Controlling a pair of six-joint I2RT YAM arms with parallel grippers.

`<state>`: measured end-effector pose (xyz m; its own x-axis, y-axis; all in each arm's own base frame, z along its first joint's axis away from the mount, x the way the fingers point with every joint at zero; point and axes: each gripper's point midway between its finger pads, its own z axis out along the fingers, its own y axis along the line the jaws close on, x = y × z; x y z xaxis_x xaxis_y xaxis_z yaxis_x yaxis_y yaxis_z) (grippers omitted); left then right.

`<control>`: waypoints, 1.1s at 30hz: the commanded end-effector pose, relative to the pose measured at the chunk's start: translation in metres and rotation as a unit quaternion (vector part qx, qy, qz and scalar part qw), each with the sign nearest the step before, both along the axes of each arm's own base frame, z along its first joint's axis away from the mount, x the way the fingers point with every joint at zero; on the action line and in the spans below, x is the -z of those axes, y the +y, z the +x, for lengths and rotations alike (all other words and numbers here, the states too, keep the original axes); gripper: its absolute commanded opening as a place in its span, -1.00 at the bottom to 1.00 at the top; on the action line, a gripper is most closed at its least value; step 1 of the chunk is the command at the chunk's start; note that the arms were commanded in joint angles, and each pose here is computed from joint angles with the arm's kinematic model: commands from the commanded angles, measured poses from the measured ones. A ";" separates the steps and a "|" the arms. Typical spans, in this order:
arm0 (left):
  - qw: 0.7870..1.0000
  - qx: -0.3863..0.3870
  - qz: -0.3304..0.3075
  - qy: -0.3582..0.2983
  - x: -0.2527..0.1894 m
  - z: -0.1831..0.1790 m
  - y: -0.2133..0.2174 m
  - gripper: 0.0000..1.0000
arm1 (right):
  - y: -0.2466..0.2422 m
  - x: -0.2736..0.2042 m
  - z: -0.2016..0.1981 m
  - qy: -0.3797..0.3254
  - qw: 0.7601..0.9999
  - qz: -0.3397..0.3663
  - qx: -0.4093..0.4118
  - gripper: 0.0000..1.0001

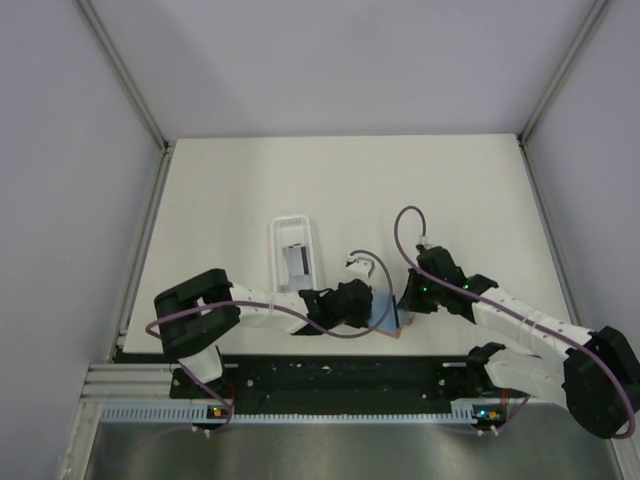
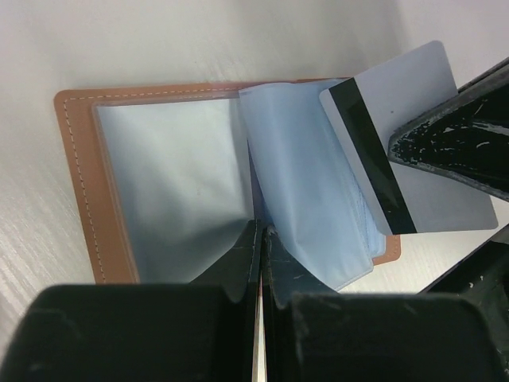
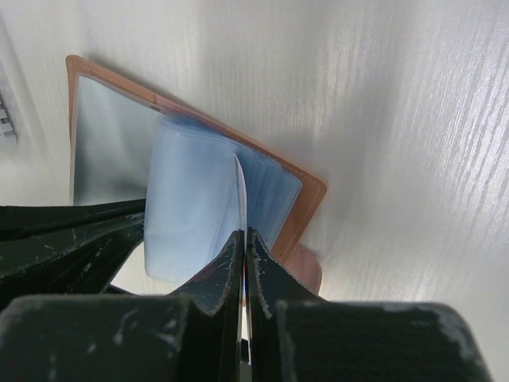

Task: Put the credit cards into the card holder
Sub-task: Insert the credit card into the card holder.

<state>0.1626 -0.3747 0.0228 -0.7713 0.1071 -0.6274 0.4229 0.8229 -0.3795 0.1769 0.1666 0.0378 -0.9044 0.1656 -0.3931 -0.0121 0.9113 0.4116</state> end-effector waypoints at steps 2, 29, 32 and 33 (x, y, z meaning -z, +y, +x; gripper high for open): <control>0.999 0.024 0.000 0.048 0.015 -0.032 -0.005 -1.00 | -0.005 0.009 0.001 0.009 1.000 -0.020 -0.009 -1.00; 0.997 -0.007 -0.040 -0.060 -0.076 -0.017 -0.005 -1.00 | -0.011 0.017 -0.001 0.014 0.999 -0.031 -0.017 -1.00; 0.996 0.015 -0.051 -0.074 -0.082 -0.013 -0.026 -1.00 | -0.011 0.017 -0.001 0.014 0.999 -0.031 -0.017 -1.00; 0.995 0.021 -0.052 -0.077 -0.082 -0.013 -0.030 -1.00 | -0.011 0.018 -0.002 0.016 0.999 -0.031 -0.017 -1.00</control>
